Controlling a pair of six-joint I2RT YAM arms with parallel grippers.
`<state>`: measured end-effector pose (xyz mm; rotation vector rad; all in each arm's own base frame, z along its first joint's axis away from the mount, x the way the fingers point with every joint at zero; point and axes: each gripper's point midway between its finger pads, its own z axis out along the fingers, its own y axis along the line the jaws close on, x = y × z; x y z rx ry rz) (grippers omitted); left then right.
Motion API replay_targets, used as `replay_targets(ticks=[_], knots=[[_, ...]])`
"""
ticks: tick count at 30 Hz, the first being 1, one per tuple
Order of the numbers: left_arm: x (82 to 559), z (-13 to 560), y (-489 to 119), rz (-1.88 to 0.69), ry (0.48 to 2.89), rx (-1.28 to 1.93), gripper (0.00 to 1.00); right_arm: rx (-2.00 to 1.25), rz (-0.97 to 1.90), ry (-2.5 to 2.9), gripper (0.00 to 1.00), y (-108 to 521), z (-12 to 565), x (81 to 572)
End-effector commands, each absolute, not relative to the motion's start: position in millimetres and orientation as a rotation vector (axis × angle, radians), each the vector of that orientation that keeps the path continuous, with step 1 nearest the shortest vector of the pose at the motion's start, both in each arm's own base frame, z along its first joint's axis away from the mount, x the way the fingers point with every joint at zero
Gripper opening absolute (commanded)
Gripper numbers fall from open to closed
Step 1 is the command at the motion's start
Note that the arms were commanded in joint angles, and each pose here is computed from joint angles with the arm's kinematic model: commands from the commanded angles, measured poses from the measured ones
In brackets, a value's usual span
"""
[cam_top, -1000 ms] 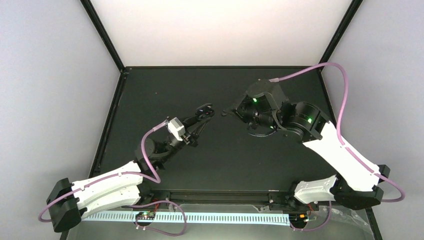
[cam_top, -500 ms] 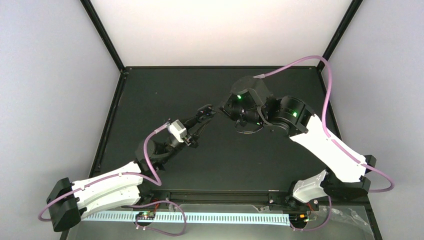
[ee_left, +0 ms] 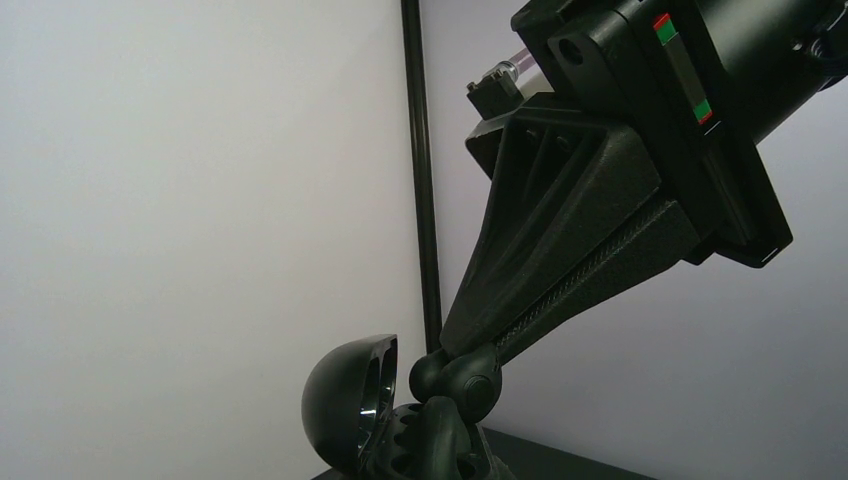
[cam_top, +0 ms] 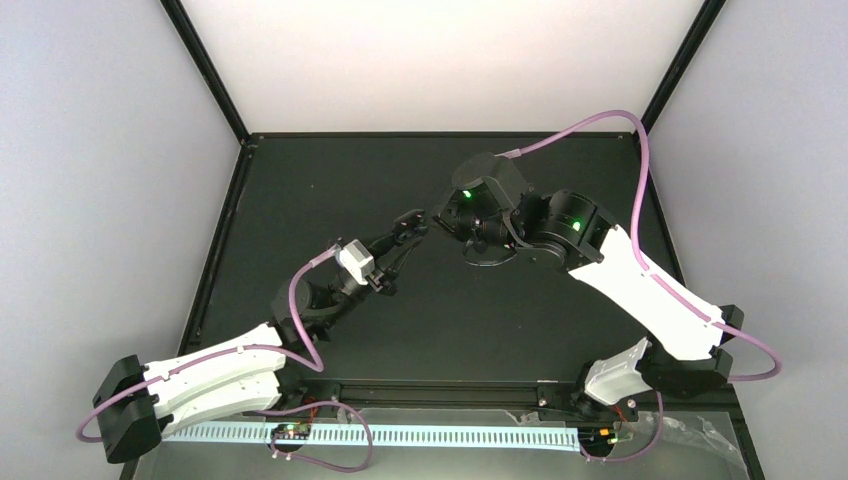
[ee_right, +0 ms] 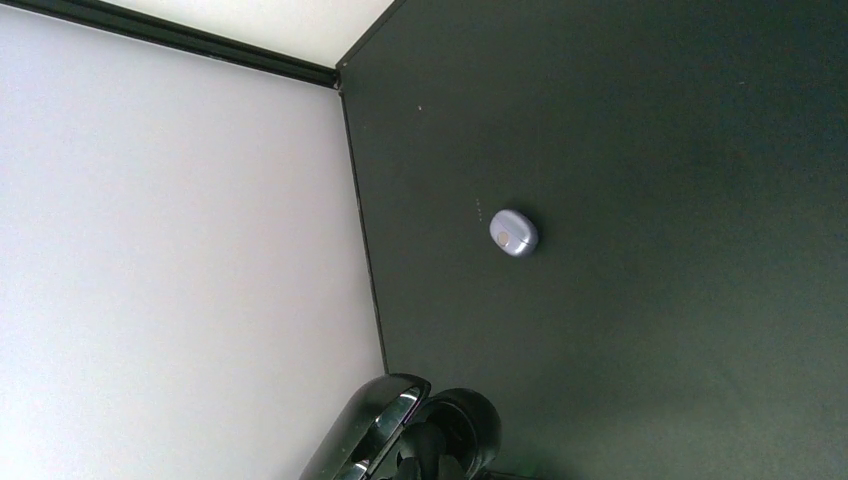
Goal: Insert the wireless bluetooth earbuds into the charging case
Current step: Place the earbud in the charging case.
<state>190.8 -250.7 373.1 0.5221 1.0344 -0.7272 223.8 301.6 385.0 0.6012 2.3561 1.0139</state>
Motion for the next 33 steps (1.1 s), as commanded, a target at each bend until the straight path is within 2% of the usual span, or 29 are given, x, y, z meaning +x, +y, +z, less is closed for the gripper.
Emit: replay_targets(ticks=[1,23,27,33], knots=[[185.8,382.3,-248.0,-0.723,0.995,0.517,0.02,0.614,1.022,2.336,0.01,303.9,389.8,225.8],[187.6,385.2,-246.9,-0.695,0.986,0.504,0.02,0.598,0.998,2.391,0.01,314.9,375.0,225.8],[188.0,384.4,-247.4,-0.695,0.989,0.505,0.01,0.592,1.007,2.384,0.02,315.4,376.1,226.0],[188.5,381.8,-247.4,-0.694,0.998,0.506,0.02,0.579,1.022,2.371,0.10,315.8,380.5,226.3]])
